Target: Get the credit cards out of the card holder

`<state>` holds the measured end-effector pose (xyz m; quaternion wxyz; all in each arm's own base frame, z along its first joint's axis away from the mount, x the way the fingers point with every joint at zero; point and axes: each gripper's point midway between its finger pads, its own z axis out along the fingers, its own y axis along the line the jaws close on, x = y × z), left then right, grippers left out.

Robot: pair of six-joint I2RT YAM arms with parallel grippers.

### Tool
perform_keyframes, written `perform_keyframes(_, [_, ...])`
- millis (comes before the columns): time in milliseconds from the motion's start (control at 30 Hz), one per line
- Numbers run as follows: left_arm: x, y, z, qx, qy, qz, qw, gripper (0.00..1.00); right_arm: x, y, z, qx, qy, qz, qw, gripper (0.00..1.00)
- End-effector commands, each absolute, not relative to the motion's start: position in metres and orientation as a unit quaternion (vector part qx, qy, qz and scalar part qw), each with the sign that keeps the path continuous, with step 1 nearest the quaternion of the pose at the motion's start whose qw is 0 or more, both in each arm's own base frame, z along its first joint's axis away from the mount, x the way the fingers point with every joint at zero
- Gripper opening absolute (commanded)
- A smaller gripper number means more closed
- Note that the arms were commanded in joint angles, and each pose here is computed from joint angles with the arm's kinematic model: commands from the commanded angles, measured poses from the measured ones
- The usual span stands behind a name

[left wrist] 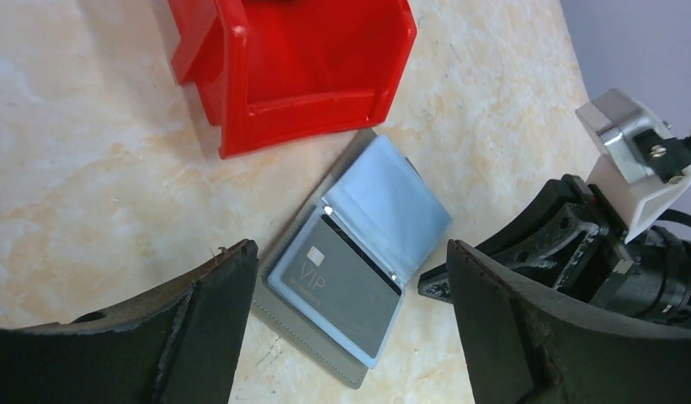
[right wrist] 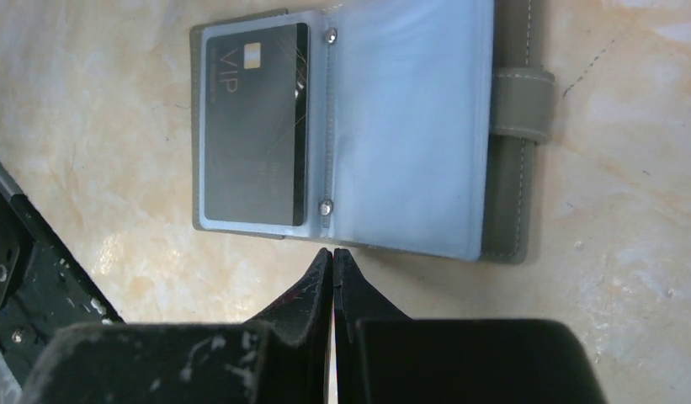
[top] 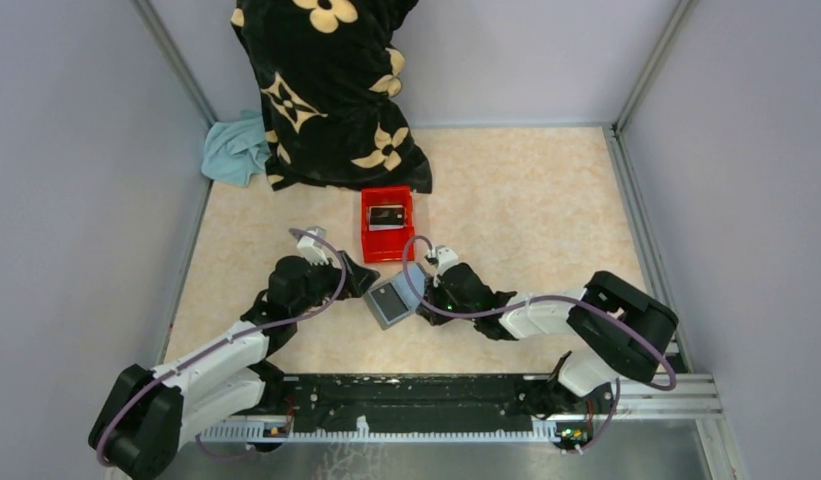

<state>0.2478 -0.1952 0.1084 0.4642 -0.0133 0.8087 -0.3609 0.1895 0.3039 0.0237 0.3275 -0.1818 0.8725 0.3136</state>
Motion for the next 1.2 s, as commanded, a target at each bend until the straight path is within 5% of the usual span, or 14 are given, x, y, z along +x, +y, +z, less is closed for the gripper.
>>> perform_keyframes(0, [0.242,-0.21,0.119,0.012,0.797,-0.403,0.451,0.87,0.185,0.317,0.061,-0.204,0.831,0.376,0.356,0.0])
perform_keyframes(100, [0.238,-0.214,0.125,0.017,0.787,-0.419,0.452,0.75,0.181,0.327,0.087,-0.211,0.807,0.416,0.363,0.0])
perform_keyframes(233, [0.233,-0.219,0.132,0.011,0.777,-0.446,0.444,0.21,0.193,0.329,0.113,-0.203,0.793,0.421,0.39,0.03])
perform_keyframes(300, [0.23,-0.224,0.132,0.015,0.774,-0.46,0.434,0.02,0.205,0.329,0.119,-0.196,0.791,0.427,0.392,0.04])
perform_keyframes(600, [0.201,-0.242,0.111,-0.014,0.767,-0.545,0.339,0.0,0.24,0.342,0.119,-0.207,0.793,0.429,0.379,0.09])
perform_keyframes(1167, [0.199,-0.23,0.059,-0.052,0.813,-0.492,0.308,0.0,0.243,0.353,0.104,-0.214,0.792,0.45,0.352,0.11])
